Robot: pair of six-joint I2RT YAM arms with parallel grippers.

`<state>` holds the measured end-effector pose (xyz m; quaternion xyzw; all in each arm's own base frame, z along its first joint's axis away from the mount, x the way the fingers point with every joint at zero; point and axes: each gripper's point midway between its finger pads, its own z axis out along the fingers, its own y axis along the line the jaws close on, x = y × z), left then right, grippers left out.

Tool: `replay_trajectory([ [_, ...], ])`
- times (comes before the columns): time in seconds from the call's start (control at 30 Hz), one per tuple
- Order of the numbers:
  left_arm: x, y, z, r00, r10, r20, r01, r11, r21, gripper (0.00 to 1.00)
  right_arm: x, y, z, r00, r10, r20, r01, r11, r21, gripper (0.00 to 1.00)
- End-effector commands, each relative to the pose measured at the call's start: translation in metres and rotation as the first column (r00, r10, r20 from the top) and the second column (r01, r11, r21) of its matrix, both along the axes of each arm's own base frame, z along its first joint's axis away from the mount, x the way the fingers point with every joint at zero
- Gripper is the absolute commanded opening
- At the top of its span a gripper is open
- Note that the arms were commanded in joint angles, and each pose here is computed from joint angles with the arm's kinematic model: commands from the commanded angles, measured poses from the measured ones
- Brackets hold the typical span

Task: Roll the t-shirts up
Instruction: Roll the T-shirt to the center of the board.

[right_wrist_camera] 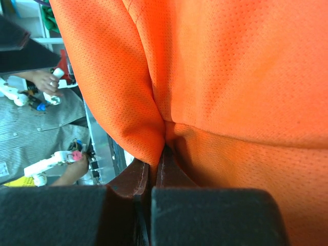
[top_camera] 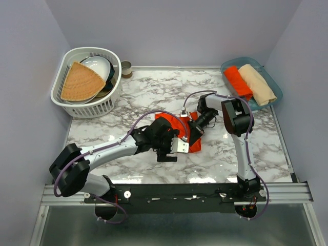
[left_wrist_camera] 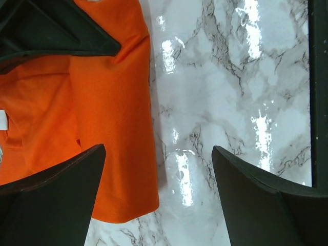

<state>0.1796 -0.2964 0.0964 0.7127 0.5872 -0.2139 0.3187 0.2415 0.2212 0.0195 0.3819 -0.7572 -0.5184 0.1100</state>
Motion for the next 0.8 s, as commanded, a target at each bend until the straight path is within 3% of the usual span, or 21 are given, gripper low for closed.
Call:
replay_trajectory([
  [0.0, 0.012, 0.01, -0.021, 0.998, 0.004, 0.06, -0.009, 0.997, 0.082, 0.95, -0.021, -0.012, -0.001, 0.992, 0.031, -0.124, -0.036, 0.998, -0.042, 0.06],
  [0.3, 0.002, 0.031, -0.048, 1.0, 0.008, 0.025, -0.012, 0.986, 0.165, 0.92, -0.02, -0.01, -0.003, 0.99, 0.019, -0.141, -0.026, 0.998, -0.053, 0.06],
  [0.77, 0.021, 0.044, -0.082, 0.999, 0.035, 0.028, -0.042, 0.949, 0.314, 0.9, -0.02, -0.011, -0.006, 0.987, 0.013, -0.159, -0.024, 0.997, -0.07, 0.06],
])
